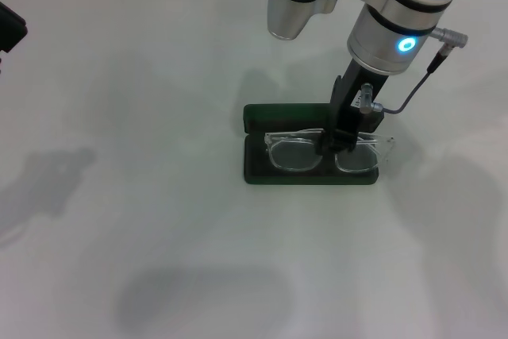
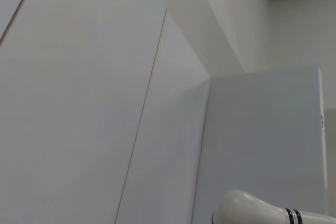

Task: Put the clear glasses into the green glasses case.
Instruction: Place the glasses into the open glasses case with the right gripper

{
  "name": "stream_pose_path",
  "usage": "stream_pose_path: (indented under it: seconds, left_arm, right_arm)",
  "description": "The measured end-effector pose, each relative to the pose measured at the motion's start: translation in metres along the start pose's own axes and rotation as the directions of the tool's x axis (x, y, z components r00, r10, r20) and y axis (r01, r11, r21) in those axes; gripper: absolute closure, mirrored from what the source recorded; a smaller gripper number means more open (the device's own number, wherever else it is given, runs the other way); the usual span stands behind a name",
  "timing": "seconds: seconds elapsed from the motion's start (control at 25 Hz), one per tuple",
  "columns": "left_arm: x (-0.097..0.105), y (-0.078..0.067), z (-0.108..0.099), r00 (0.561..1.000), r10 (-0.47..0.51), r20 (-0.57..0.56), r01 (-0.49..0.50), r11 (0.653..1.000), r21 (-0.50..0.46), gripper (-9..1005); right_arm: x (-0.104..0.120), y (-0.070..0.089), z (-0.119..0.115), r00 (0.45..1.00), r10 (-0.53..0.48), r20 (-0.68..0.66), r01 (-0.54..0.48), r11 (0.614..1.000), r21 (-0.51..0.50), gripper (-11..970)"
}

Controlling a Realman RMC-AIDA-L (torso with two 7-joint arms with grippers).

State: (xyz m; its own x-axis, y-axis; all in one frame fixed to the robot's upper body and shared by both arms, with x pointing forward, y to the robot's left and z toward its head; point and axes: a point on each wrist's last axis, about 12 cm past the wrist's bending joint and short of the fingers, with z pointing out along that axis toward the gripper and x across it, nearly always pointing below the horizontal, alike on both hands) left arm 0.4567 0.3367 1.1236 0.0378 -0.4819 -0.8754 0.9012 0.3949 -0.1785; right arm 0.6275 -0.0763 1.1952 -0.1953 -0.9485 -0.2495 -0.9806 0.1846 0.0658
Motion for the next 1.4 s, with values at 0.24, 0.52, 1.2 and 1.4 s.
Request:
stream_pose_path:
  seconds: [0.24, 0.52, 1.2, 1.4]
  left_arm:
    - [0.0001, 0.0000, 0.0001, 1.000, 0.000, 0.000, 0.000, 1.000, 0.000, 948]
    - [0.0021, -0.0009, 0.0018, 1.000, -0.004, 0.006, 0.004, 1.000, 0.001, 948]
    - [0.0021, -0.0010, 0.0020, 1.000, -0.004, 0.007, 0.004, 1.000, 0.003, 948]
    - [0.0021, -0.0013, 0.0014, 1.000, -0.005, 0.007, 0.005, 1.000, 0.002, 948]
  right_arm:
    - [0.0007, 0.0002, 0.0008, 1.000, 0.002, 0.001, -0.002, 1.000, -0.004, 902]
    - [0.0027, 0.0003, 0.0027, 1.000, 0.006, -0.007, -0.006, 1.000, -0.008, 901]
    - [0.0021, -0.0008, 0.0027, 1.000, 0.007, 0.000, -0.007, 1.000, 0.000, 894]
    - [0.0027, 0.0031, 0.0012, 0.999, 0.033, -0.001, -0.033, 0.999, -0.029, 892]
